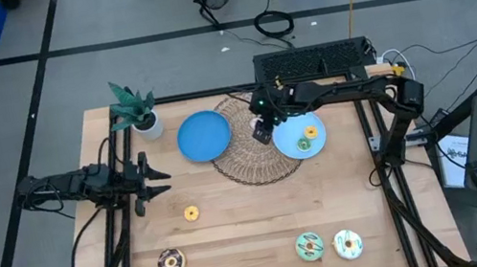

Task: Pick & Place donuts
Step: Put the small white donut on the light blue plate

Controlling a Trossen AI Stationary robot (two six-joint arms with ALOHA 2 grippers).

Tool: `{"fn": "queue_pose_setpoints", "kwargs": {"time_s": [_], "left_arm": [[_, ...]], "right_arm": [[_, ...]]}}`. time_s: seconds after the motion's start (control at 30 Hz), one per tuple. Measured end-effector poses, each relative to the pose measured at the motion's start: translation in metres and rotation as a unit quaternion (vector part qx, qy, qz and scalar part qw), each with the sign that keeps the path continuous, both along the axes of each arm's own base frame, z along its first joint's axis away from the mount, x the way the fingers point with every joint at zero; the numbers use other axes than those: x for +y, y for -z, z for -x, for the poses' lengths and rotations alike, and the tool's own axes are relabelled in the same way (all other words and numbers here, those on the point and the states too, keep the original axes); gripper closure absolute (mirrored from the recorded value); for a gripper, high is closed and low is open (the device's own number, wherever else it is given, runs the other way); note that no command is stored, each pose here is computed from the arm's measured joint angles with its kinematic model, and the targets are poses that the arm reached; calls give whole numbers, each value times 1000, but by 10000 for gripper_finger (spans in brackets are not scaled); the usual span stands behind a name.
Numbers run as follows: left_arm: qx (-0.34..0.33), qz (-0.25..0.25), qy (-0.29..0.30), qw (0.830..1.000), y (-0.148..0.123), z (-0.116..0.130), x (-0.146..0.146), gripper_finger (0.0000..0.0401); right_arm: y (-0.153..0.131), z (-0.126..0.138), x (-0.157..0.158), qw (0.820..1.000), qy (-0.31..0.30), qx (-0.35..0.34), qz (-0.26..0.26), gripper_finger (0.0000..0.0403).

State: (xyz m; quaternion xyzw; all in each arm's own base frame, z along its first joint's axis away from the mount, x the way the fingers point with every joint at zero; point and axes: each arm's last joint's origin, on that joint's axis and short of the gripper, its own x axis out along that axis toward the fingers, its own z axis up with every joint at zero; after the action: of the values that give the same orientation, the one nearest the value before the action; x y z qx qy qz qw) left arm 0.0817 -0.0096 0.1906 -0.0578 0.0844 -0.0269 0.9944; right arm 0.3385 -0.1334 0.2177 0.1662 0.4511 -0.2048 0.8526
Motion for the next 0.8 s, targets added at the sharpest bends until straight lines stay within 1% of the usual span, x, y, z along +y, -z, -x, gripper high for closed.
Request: {"fn": "queue_pose_setpoints", "kwargs": {"time_s": [0.4,0.6,0.8], "left_arm": [[0,0,0,1000,0,0,0,252],[0,0,0,1000,0,0,0,252],[0,0,0,1000,0,0,0,252]], "right_arm": [[5,10,4,998,-3,54,-18,236],[-3,17,7,998,-3,65,-22,236],[-9,28,12,995,9,95,-30,236]]}}
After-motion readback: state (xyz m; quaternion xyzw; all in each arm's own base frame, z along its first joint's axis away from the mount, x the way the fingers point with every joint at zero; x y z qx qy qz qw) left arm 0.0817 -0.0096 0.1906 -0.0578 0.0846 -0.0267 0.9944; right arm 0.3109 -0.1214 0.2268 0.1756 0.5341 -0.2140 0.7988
